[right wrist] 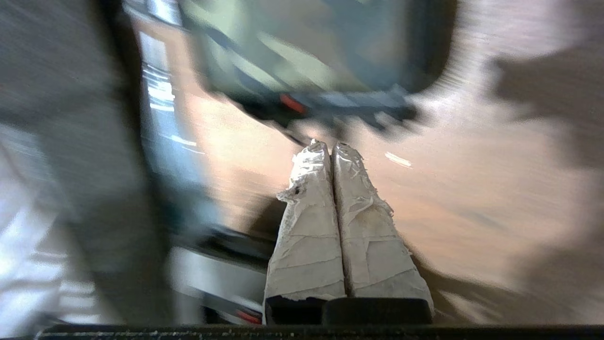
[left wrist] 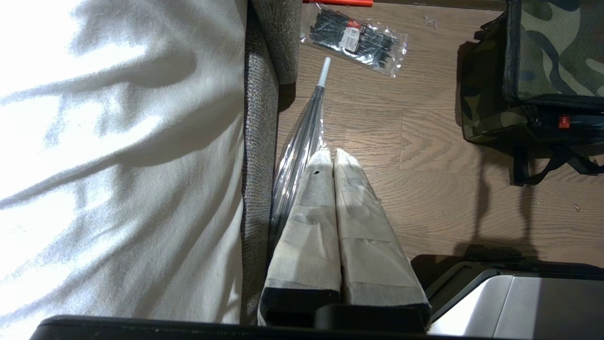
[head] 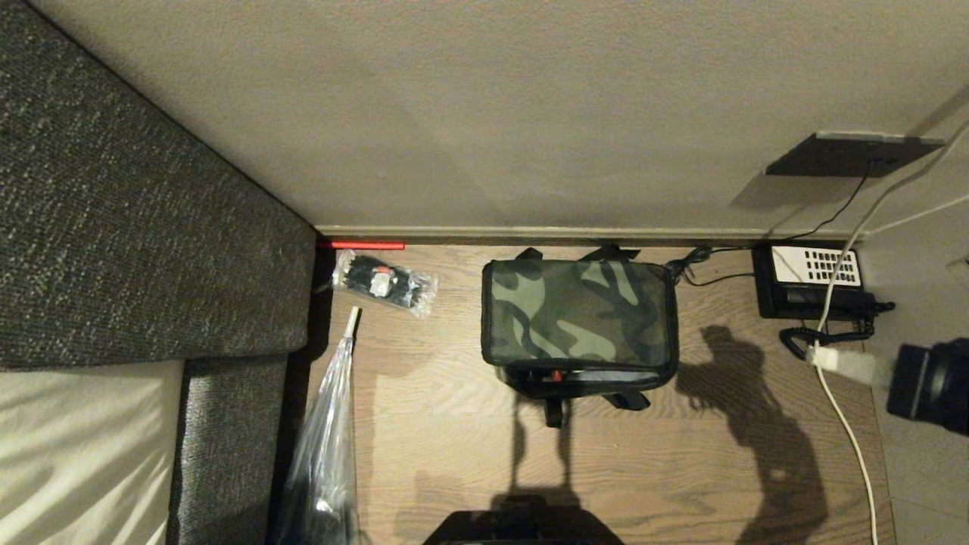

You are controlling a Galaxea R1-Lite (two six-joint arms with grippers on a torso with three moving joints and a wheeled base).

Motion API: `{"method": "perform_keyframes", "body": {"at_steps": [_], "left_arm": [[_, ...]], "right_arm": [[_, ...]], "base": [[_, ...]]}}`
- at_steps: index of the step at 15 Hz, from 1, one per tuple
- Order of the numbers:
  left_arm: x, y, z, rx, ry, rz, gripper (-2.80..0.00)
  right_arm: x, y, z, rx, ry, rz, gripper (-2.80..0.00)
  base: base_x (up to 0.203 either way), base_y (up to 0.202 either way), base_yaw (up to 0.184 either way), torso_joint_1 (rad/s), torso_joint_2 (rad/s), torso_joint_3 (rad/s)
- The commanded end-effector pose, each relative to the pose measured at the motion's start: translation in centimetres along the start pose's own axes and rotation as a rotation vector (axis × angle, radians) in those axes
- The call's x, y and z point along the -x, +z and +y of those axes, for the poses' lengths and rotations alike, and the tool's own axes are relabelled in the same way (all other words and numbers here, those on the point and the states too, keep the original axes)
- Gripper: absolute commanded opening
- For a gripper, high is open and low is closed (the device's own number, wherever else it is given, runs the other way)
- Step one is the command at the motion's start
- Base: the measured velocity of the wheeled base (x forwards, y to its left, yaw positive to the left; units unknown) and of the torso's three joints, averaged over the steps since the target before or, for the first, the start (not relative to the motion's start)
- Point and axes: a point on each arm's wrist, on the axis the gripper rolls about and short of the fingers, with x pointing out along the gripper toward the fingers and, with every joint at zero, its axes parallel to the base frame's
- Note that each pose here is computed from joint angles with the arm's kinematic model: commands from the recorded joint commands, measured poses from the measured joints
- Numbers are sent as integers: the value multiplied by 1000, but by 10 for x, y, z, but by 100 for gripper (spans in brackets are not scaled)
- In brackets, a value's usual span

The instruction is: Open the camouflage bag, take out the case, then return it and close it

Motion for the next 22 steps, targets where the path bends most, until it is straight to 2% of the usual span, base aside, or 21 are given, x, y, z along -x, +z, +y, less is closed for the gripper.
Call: {"method": "perform_keyframes", "body": {"at_steps": [1,4,6,9,10,11,12,14,22], "left_arm": [[0,0,0,0,1,0,-280],[0,0,0,0,1,0,-280],[0,0,0,0,1,0,-280],[0,0,0,0,1,0,-280],[0,0,0,0,1,0,-280],[0,0,0,0,1,0,-280],[0,0,0,0,0,1,-280],[0,0,0,0,1,0,-280],[0,0,0,0,1,0,-280]], "right_arm": [[65,-35,18,114,-38,-114,-280],[108,-95,21,249,-140,-134,-280],[117,-133,15,315,-220,-128,-280],[123,-165,7,366,-299,-234,-280],[124,-170,6,372,-312,-259,-280],[122,-174,4,340,-321,-262,-280],[122,-175,3,271,-335,-279,-280],[121,-173,2,260,-343,-312,-280],[121,-174,2,265,-346,-308,-280]], "base": [[0,0,0,0,0,0],[0,0,0,0,0,0],[0,0,0,0,0,0],[0,0,0,0,0,0],[0,0,0,0,0,0],[0,0,0,0,0,0],[0,0,0,0,0,0],[0,0,0,0,0,0],[0,0,0,0,0,0]]}}
